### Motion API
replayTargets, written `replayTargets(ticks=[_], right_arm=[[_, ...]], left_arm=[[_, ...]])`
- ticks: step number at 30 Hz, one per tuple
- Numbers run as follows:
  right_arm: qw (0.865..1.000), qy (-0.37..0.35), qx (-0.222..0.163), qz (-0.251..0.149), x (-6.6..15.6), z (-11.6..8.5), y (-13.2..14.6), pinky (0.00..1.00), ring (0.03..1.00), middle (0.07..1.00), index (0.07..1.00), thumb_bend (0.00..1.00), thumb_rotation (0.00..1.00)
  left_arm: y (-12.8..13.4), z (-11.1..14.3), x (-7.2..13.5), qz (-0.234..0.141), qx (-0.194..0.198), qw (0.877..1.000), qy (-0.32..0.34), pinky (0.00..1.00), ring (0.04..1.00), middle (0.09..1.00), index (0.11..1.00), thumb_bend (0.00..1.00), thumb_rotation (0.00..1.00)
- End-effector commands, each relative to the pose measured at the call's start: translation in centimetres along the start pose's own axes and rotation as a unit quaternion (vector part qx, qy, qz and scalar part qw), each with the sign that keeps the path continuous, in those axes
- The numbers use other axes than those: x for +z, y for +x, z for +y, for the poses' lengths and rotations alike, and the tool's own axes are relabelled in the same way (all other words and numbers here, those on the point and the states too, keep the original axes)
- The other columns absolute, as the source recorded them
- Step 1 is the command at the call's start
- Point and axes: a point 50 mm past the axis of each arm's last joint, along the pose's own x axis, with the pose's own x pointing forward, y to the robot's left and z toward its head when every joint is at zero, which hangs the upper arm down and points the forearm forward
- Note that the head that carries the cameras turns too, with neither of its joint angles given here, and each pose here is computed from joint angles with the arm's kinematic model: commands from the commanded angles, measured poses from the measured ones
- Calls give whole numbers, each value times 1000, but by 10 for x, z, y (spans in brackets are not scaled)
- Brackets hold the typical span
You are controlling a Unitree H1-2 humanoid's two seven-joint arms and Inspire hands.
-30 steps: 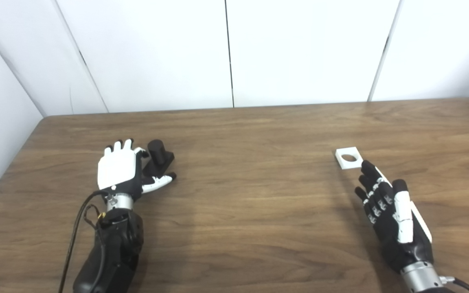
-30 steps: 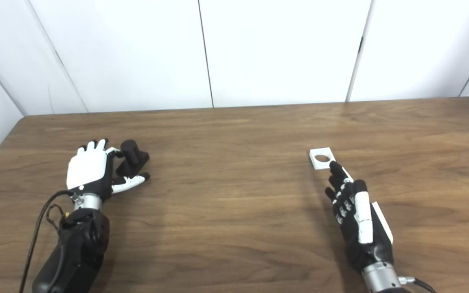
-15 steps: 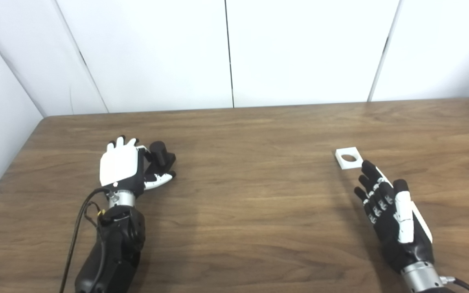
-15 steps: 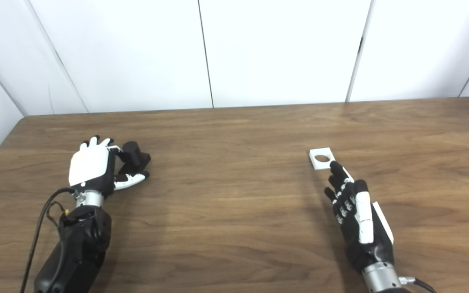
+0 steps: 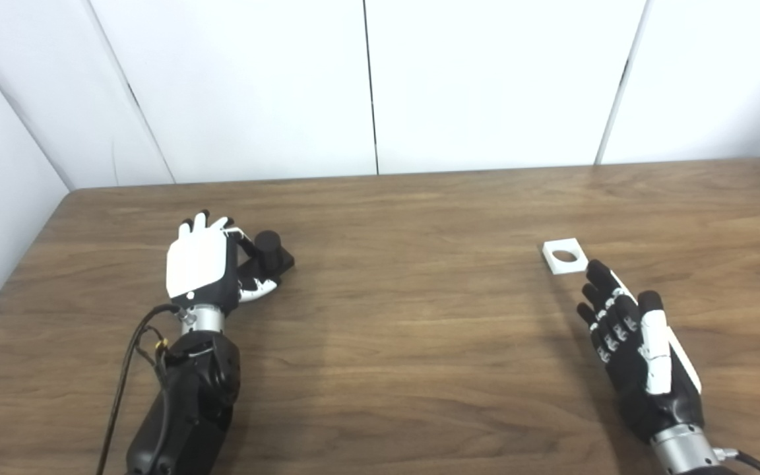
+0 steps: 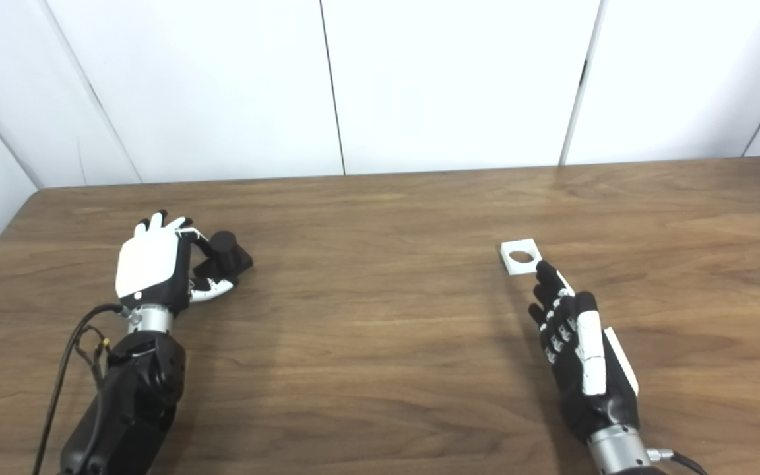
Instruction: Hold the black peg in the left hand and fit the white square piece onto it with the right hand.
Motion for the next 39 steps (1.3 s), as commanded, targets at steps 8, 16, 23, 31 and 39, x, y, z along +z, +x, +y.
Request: replayTargets(ticks=[8, 16, 23, 31, 39], right_arm=[[999, 23, -2, -32, 5, 8, -3, 996, 1000, 984, 935, 617, 1000], [999, 21, -1, -32, 4, 7, -3, 999, 1000, 988, 937, 612, 1000], [999, 22, -2, -31, 5, 9, -3, 999, 1000, 984, 932, 616, 1000], [999, 20, -1, -30, 4, 9, -2, 1000, 1000, 988, 935, 612, 1000], [999, 21, -2, -30, 3, 12, 0, 1000, 1000, 986, 935, 601, 1000]], left_arm=[[5, 9, -8, 4, 15, 1000, 0, 1000, 991, 870, 486, 511, 68], [-2, 13, 1, -1, 4, 999, -41, 1000, 984, 865, 486, 511, 67], [-18, 19, 17, -17, -21, 994, -109, 1000, 987, 866, 485, 509, 67], [-41, 23, 34, -52, -60, 987, -136, 969, 979, 863, 485, 506, 73], [-71, 19, 45, -105, -73, 985, -113, 963, 969, 862, 487, 506, 75]])
